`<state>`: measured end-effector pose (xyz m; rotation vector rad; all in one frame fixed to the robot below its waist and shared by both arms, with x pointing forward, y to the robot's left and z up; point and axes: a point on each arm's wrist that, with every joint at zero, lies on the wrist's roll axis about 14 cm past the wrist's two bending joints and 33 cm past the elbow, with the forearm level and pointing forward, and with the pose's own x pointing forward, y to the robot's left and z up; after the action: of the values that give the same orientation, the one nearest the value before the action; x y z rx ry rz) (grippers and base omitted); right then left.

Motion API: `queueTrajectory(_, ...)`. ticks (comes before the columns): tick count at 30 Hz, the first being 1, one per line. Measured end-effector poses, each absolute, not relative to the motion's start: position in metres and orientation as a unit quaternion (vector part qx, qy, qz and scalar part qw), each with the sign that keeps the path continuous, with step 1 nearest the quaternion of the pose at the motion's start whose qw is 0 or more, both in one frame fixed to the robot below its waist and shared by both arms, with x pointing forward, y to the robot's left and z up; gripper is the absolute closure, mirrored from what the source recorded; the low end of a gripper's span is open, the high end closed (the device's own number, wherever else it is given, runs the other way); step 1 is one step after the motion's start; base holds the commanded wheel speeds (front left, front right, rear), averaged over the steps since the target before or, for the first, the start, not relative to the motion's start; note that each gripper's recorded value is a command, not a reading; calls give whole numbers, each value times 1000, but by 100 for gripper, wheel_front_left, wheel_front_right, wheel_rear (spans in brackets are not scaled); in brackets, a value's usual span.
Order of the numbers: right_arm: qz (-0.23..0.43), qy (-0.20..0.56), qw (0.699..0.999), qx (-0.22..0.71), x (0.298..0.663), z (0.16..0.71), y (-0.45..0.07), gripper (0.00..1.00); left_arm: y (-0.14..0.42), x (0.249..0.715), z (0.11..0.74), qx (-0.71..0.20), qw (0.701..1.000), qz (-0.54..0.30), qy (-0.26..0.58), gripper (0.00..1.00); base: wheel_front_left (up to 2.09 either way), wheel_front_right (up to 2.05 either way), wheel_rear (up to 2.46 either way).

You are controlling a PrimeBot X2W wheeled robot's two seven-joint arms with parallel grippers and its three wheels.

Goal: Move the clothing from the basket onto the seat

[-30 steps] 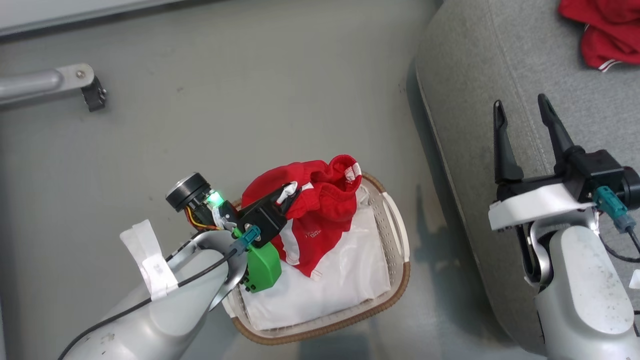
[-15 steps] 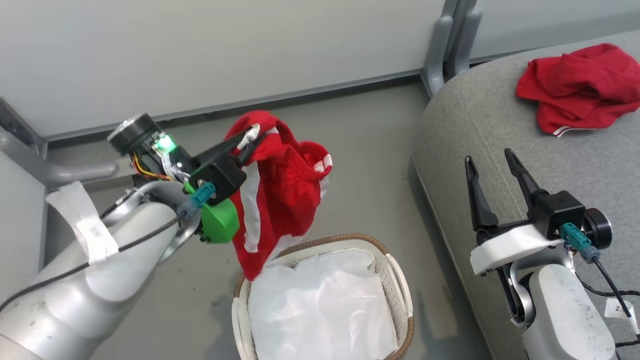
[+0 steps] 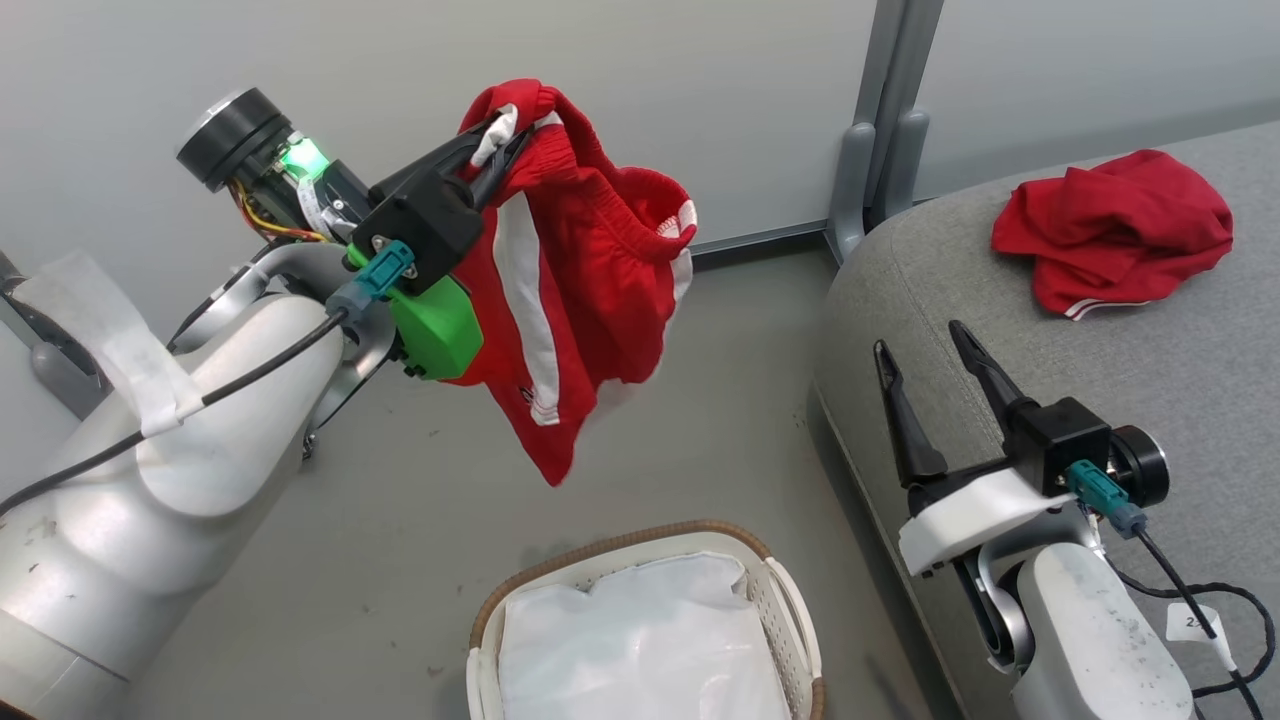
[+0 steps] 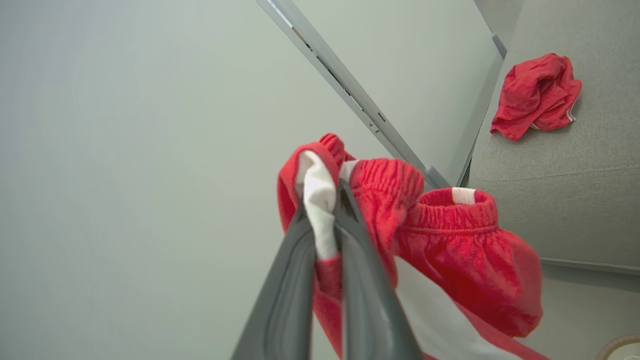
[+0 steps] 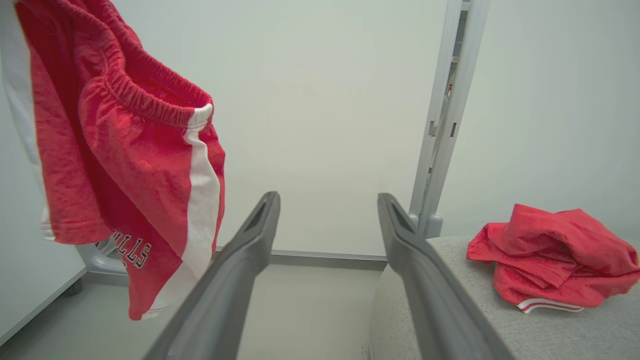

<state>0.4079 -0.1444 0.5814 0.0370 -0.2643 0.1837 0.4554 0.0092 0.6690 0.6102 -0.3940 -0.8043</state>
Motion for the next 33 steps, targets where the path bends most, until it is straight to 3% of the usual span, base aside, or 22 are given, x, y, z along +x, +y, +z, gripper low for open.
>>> queueTrajectory(16, 212, -129, 968, 36, 395, 585, -63, 0, -26, 427, 690, 289, 840, -409, -210, 100, 0, 0, 0)
queueTrajectory(33, 244, -174, 954, 1, 418, 624, -37, 0, -47, 381, 723, 277, 813, -442, -258, 100, 0, 0, 0)
